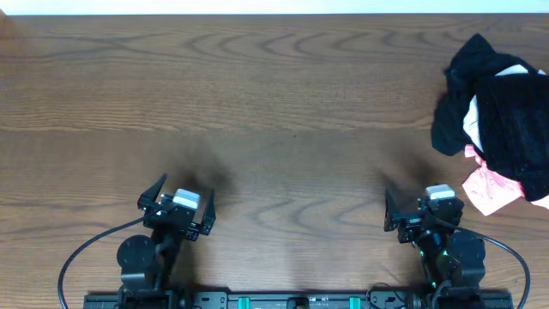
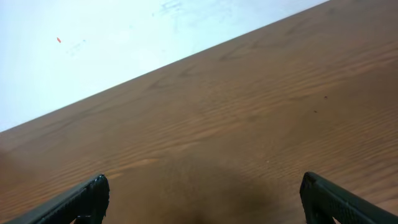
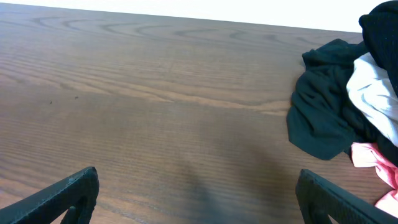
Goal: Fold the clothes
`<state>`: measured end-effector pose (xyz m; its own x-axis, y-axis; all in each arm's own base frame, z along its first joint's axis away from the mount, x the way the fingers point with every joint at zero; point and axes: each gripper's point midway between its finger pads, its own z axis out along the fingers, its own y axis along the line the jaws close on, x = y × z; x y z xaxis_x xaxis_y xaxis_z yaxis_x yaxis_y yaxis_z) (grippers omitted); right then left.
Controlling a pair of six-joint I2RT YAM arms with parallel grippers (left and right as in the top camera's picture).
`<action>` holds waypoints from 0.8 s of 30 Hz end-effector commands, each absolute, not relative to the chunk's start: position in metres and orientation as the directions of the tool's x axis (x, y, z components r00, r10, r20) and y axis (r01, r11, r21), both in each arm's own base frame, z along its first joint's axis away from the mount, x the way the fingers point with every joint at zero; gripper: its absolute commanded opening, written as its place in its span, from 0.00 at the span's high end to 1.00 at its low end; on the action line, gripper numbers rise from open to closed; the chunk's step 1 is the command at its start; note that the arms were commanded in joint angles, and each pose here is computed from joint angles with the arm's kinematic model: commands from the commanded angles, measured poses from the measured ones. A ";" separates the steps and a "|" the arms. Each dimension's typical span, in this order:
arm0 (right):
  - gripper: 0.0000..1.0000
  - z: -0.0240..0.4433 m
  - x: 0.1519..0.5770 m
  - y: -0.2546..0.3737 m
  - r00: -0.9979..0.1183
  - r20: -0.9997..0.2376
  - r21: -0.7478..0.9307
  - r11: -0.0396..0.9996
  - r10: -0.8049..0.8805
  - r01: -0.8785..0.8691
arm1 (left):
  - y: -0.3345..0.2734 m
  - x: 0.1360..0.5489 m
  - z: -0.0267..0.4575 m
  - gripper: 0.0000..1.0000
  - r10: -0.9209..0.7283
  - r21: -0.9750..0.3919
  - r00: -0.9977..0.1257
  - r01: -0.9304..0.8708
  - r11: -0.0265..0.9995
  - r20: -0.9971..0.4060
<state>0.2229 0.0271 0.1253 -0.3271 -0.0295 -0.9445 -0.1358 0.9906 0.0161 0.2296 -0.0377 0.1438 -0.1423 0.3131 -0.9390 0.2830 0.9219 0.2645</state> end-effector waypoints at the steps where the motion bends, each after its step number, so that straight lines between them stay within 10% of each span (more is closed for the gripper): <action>1: 0.01 0.130 0.225 0.027 -0.306 -0.952 0.028 0.991 -0.013 -0.131 | -0.037 0.230 0.133 0.02 0.308 0.254 -0.165 0.283 0.925 -0.937; 13: 0.01 0.142 0.210 0.083 -0.276 -0.961 0.121 0.889 -0.007 -0.442 | -0.037 0.230 0.133 0.02 0.308 0.254 -0.165 0.283 0.925 -0.937; 24: 0.01 0.179 0.213 0.043 -0.475 -0.868 0.232 0.963 0.143 -0.134 | -0.037 0.230 0.133 0.02 0.309 0.255 -0.165 0.283 0.925 -0.937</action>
